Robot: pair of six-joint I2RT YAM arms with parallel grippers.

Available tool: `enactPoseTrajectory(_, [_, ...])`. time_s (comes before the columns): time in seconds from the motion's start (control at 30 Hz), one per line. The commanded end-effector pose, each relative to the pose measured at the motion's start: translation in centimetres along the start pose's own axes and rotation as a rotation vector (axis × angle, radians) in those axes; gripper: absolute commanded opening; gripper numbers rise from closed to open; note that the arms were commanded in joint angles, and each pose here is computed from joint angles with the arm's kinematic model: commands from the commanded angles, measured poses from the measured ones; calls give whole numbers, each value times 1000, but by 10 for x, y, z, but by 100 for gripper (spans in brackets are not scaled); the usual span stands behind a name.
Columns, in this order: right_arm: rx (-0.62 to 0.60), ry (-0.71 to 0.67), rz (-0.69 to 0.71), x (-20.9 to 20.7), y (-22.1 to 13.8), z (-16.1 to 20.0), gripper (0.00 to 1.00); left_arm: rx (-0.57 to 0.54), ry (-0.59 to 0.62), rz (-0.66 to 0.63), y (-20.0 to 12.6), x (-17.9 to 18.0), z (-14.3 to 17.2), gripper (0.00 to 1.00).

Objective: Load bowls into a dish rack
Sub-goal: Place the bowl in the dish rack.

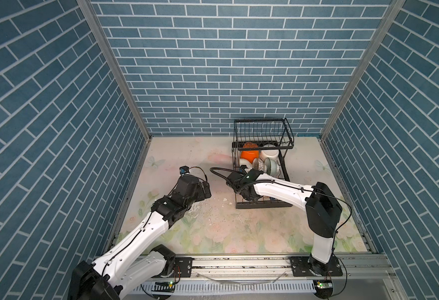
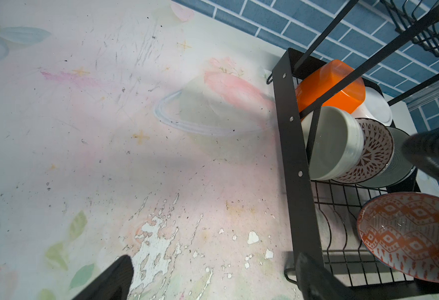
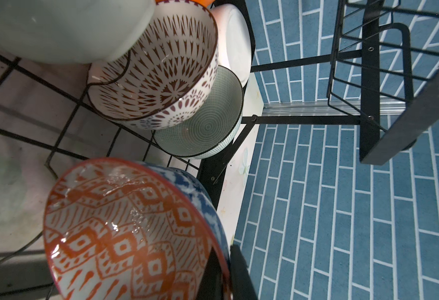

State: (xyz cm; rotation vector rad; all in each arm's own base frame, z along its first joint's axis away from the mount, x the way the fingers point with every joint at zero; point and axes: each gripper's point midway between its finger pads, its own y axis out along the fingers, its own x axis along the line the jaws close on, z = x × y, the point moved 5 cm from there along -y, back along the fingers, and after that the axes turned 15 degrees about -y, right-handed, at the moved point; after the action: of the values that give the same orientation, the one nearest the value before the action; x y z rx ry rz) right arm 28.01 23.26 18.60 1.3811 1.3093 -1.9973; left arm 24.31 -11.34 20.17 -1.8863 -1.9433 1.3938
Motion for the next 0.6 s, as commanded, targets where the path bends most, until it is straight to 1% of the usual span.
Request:
enactPoseTrajectory(0.0, [19,-57,59,2,2,3,0,2,5,-24,0,8,2,100])
enactPoseTrajectory(0.13, [25,-76,64,5,3,3,0,16,8,-45,4,16,8,100])
enactPoseTrajectory(0.57, [53,-125,70,20,11,1,0,8,-9,-56,4,25,7,100])
